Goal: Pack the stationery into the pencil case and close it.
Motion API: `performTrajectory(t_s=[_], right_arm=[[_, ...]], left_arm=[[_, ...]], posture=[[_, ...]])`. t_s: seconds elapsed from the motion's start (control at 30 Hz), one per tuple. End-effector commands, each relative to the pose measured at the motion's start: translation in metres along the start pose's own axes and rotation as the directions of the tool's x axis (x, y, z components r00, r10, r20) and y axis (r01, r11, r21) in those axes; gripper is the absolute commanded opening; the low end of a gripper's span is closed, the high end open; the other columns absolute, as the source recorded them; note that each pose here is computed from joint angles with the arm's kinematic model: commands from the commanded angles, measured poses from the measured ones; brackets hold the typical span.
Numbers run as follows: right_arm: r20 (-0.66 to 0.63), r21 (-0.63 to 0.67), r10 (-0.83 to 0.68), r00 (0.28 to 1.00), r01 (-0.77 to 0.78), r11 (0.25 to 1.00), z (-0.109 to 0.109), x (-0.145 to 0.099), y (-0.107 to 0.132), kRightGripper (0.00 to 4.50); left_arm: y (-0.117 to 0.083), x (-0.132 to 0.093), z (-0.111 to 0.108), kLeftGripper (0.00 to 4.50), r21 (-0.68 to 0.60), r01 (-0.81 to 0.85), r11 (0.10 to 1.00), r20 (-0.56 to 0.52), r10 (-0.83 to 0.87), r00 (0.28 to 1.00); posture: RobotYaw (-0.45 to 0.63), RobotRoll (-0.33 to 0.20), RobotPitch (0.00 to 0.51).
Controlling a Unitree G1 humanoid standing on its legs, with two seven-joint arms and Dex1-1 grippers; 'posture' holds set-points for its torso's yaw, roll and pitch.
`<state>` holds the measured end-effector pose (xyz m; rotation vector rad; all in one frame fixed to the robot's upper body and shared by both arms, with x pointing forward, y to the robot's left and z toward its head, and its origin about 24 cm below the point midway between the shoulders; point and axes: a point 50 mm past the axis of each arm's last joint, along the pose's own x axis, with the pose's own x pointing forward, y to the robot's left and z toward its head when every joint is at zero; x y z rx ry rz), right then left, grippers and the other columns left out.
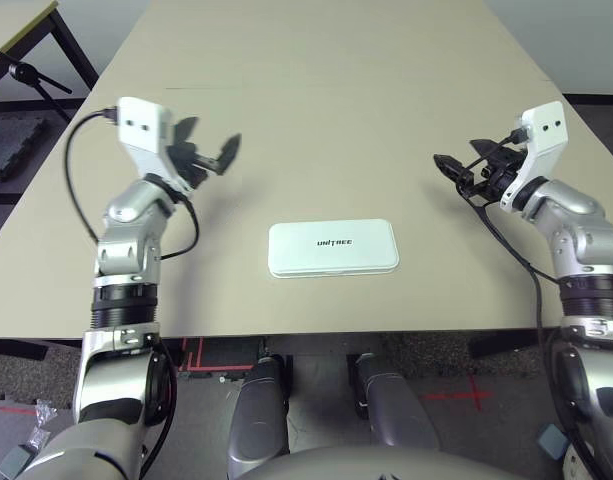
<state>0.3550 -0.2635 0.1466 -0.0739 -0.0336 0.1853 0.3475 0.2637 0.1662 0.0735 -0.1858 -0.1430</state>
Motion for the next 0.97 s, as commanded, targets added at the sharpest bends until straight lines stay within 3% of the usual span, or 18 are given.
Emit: performTrajectory(t_s=[0.03,0.4,0.97], right_arm=[[0.052,0.015,-0.190,0.980,0.190,0.982,-0.002,-0.001,-0.020,4.50],[0.144,0.074,-0.490,0.860,0.485,0.872,-0.008,-0.014,-0.053,4.50],[0.176,0.056,-0.467,0.867,0.464,0.884,0.003,-0.009,-0.055,4.50]], left_arm=[[0.018,-0.001,-0.004,4.48,0.027,-0.113,0.993,0.009,0.112,0.994],[0.041,-0.005,-0.012,4.48,0.025,-0.269,0.963,0.018,0.268,0.963],[0.039,-0.004,-0.013,4.48,0.027,-0.268,0.963,0.020,0.267,0.963]], posture=[[-0.03,0.000,0.165],[-0.04,0.000,0.163],[-0.05,0.000,0.154]])
